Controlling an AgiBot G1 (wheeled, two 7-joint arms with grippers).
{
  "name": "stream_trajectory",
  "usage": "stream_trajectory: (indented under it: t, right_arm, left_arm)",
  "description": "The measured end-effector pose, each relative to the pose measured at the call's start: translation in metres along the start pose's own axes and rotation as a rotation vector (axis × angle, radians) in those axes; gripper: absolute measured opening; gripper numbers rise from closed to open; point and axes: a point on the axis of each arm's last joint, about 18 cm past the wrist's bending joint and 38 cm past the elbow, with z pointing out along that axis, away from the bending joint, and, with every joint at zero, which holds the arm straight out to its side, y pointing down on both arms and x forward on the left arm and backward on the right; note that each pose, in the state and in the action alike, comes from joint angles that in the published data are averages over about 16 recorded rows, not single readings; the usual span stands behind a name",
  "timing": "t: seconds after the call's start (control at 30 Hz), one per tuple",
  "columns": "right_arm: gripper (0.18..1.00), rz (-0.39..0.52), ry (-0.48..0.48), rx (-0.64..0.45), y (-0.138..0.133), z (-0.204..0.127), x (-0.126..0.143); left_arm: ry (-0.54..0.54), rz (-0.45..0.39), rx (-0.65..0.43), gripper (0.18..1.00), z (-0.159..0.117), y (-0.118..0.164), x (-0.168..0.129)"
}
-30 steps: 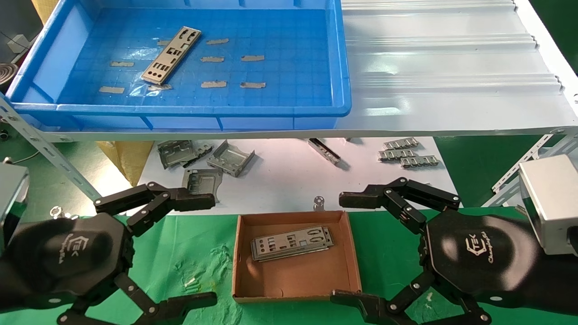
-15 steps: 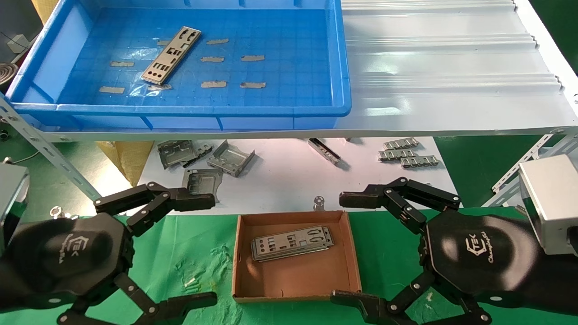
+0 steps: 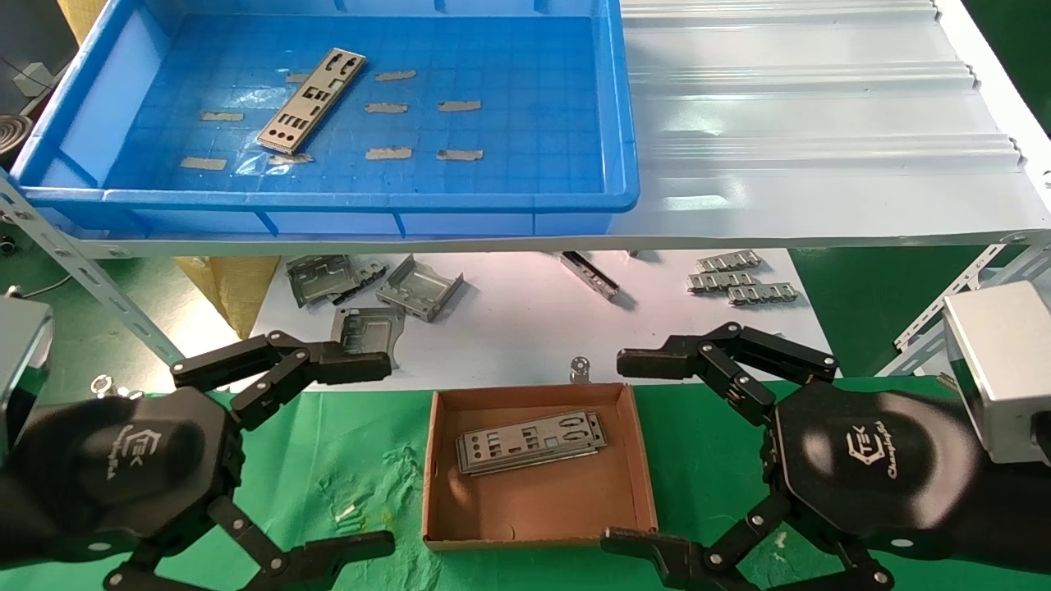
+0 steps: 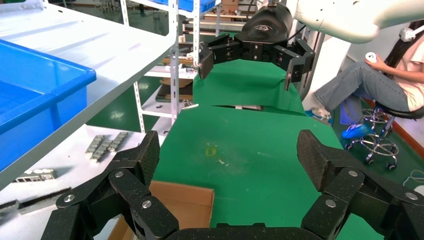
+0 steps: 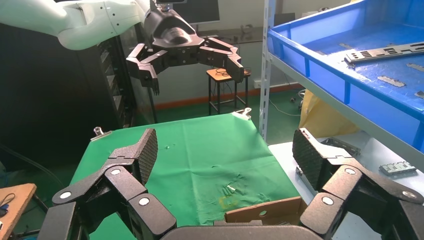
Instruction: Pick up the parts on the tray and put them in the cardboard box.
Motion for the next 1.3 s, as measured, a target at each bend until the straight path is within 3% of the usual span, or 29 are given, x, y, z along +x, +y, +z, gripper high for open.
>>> stream_trajectory:
  t: [0.43, 0.83, 1.03, 1.3]
  right_arm:
    - [0.998, 0.000, 0.000, 0.000, 0.0000, 0.0000, 0.0000]
    - [0.937, 0.000, 0.000, 0.000, 0.0000, 0.0000, 0.0000]
    - [0.854, 0.000, 0.000, 0.000, 0.0000, 0.0000, 0.0000]
    - [0.685, 0.000, 0.000, 0.000, 0.0000, 0.0000, 0.0000]
  left_arm:
    - [0.000, 0.000, 0.000, 1.001, 0.0000, 0.0000, 0.0000]
    - [0.000, 0.000, 0.000, 1.001, 0.0000, 0.0000, 0.0000]
    - [0.000, 0.000, 0.000, 1.001, 0.0000, 0.0000, 0.0000]
    - [0.000, 0.000, 0.000, 1.001, 0.0000, 0.0000, 0.0000]
